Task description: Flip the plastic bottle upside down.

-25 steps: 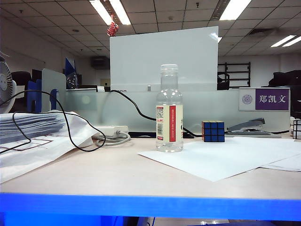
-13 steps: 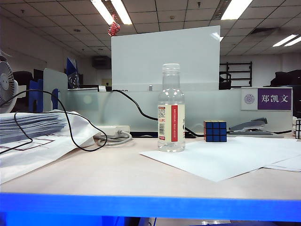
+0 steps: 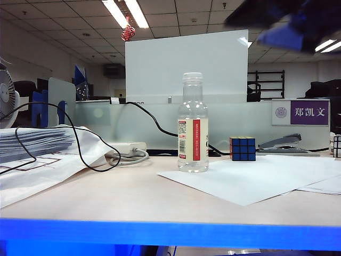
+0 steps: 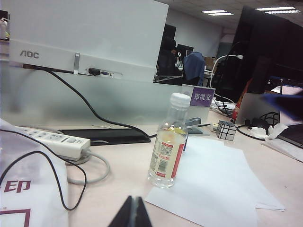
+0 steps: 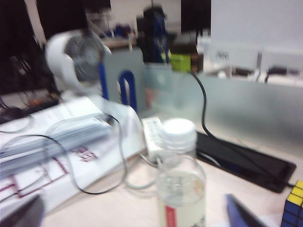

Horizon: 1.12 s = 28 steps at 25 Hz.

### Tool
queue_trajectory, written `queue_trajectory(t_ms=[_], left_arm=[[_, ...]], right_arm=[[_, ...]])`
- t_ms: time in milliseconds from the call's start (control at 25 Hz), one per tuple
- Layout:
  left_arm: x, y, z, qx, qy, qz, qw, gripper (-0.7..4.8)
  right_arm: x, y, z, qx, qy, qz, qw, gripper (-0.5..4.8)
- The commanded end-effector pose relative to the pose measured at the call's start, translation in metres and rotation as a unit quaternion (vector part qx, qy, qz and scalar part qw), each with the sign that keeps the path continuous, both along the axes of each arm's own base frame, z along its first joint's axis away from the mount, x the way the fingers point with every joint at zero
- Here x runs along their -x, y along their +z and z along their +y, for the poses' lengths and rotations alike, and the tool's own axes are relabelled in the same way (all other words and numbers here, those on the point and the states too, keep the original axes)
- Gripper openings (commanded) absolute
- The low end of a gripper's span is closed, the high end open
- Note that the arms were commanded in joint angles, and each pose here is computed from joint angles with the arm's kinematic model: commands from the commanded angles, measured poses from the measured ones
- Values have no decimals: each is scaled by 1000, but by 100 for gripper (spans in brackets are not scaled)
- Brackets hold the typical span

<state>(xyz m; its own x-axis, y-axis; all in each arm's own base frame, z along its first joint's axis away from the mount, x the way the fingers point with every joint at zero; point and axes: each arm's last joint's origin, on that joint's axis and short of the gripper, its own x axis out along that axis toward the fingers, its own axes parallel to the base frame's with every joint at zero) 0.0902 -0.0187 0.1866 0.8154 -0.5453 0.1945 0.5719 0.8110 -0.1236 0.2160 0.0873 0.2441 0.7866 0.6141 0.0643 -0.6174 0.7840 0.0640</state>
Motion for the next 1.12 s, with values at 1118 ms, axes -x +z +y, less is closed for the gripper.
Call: queue_trajectory(t_ms=[1118], left_arm=[[3, 9, 0, -1, 1, -52, 999, 35]], right_arm=[[-132, -35, 68, 41, 32, 34, 998, 479]])
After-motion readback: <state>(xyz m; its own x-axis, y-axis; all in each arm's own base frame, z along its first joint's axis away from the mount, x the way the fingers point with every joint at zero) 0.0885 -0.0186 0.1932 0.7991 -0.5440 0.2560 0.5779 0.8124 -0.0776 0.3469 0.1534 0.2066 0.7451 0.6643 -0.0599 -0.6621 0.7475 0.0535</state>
